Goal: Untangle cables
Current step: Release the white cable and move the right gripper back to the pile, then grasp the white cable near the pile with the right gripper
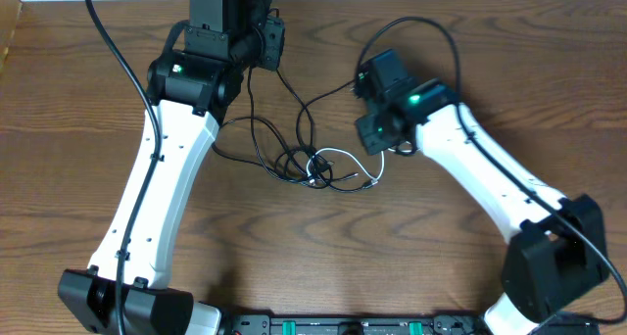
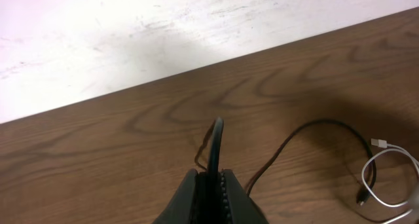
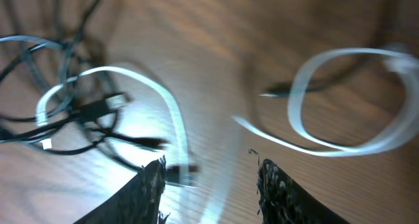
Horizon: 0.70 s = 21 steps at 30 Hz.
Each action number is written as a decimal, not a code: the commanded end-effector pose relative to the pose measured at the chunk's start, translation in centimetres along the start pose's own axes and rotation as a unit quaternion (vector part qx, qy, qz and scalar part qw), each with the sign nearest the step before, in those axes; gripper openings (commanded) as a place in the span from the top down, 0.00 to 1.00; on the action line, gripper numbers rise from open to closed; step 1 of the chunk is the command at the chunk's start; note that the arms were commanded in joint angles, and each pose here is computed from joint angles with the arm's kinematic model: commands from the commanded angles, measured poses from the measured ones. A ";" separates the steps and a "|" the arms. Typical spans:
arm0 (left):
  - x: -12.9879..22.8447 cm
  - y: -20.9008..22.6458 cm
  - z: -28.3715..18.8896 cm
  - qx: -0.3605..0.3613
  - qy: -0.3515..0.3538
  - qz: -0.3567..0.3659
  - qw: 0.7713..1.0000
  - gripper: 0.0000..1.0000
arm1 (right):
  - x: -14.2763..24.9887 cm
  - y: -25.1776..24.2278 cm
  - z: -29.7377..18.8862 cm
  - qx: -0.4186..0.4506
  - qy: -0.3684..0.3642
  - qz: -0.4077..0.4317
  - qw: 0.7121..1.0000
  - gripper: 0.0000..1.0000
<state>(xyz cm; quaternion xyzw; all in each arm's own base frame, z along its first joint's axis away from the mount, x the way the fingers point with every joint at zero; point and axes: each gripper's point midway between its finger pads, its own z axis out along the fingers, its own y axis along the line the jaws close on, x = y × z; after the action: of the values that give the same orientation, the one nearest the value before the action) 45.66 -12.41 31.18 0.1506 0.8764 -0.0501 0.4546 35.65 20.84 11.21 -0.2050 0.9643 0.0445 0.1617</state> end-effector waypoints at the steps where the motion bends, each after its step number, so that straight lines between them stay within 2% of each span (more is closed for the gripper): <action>1: -0.8 0.3 -1.1 -0.008 -0.015 0.012 1.000 0.93 | 0.2 3.1 1.4 -0.034 0.012 -0.009 0.999 0.58; 7: -0.8 0.3 -1.1 -0.008 -0.016 0.013 1.000 0.92 | 1.2 5.2 3.1 -0.051 0.039 -0.005 0.998 0.57; 17: -0.8 0.2 -1.1 -0.007 -0.015 0.013 1.000 0.93 | 2.3 5.2 4.3 -0.046 0.065 -0.006 0.997 0.57; 21: -0.8 0.2 -1.1 -0.007 -0.015 0.013 1.000 0.92 | 2.7 3.8 4.4 -0.006 0.072 0.015 0.997 0.58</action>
<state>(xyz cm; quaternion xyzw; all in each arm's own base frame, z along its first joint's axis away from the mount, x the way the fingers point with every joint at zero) 45.70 -12.41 31.24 0.1584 0.8743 -0.0459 0.4564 32.61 24.57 6.46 -0.2154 0.9707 0.0627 0.0863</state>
